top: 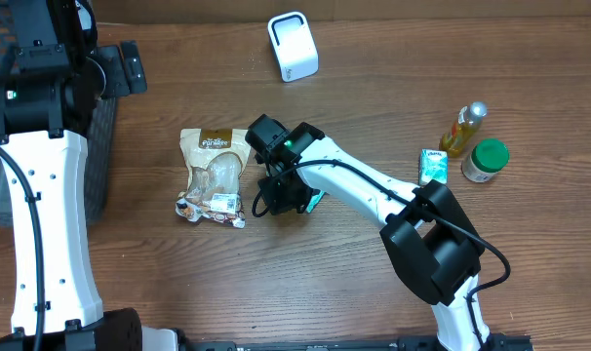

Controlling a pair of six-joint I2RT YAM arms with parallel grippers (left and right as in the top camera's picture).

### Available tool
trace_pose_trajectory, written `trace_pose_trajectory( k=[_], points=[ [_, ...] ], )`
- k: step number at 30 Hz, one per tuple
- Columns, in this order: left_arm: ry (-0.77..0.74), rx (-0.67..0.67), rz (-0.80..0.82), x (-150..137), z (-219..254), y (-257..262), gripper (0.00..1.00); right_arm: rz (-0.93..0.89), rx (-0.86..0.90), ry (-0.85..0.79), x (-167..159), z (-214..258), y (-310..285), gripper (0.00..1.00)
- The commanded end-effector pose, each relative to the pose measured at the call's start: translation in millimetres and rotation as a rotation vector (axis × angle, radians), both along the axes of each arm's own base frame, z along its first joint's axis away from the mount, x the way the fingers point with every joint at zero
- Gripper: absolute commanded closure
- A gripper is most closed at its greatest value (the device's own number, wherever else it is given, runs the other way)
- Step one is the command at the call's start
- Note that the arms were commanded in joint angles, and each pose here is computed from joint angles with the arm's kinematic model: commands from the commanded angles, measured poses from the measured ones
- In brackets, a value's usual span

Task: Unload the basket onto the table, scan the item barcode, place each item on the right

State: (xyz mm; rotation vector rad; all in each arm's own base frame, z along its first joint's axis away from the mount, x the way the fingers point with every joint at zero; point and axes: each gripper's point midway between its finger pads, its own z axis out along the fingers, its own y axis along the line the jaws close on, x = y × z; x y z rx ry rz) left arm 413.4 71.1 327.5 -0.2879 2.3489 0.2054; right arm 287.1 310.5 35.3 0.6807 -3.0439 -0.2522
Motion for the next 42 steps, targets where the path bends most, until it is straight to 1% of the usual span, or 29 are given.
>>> trace_pose_trajectory(
  k=[1, 24, 31, 35, 42],
  points=[
    [0.003, 0.009, -0.014, 2, -1, -1, 0.01, -0.006, -0.071, -0.027, 4, -7, -12, 0.96],
    [0.004, 0.009, -0.014, 1, -1, -1, 0.01, -0.015, -0.103, -0.013, 3, -10, -23, 0.96],
    [0.004, 0.009, -0.016, 2, -1, -2, 0.01, -0.016, -0.231, -0.064, 5, -25, -50, 0.94],
    [0.003, 0.009, -0.018, 2, -1, -3, 0.01, -0.015, -0.263, -0.075, 6, -24, -57, 0.93],
    [0.003, 0.009, -0.017, 2, -1, -3, 0.01, -0.041, -0.362, -0.145, 24, -21, -83, 0.9]
  ],
)
